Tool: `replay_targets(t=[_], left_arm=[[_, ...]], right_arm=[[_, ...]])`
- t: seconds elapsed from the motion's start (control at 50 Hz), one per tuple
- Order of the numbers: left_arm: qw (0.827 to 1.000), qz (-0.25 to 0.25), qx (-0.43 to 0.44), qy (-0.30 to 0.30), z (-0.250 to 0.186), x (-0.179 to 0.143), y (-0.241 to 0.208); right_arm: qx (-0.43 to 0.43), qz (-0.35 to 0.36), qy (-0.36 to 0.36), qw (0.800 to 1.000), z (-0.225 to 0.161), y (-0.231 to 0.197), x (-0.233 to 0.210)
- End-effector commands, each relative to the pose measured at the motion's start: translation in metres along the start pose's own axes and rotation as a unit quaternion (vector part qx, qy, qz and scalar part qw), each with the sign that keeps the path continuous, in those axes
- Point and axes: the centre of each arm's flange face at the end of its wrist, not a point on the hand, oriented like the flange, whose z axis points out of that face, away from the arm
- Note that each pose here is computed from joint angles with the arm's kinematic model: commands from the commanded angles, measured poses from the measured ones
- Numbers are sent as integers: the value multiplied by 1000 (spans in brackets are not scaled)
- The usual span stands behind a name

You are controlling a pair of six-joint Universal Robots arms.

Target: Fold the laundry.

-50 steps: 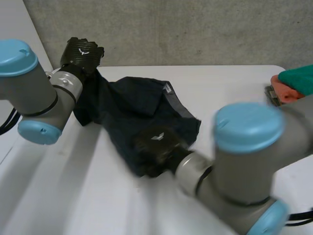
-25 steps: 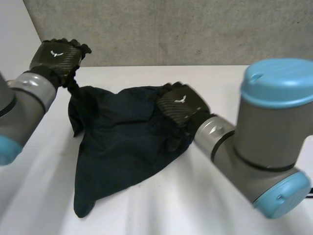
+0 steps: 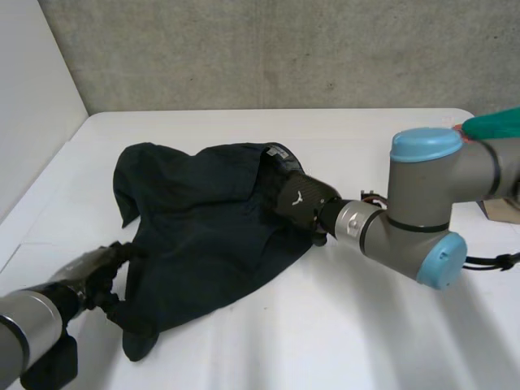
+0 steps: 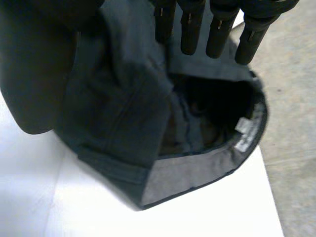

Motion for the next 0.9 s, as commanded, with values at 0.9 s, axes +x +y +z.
replay_targets(t=[0.9], left_arm=[[975,122,172,77,-49,68,-118]], right_arm=[[-33,156,168,973,-126,-90,86]])
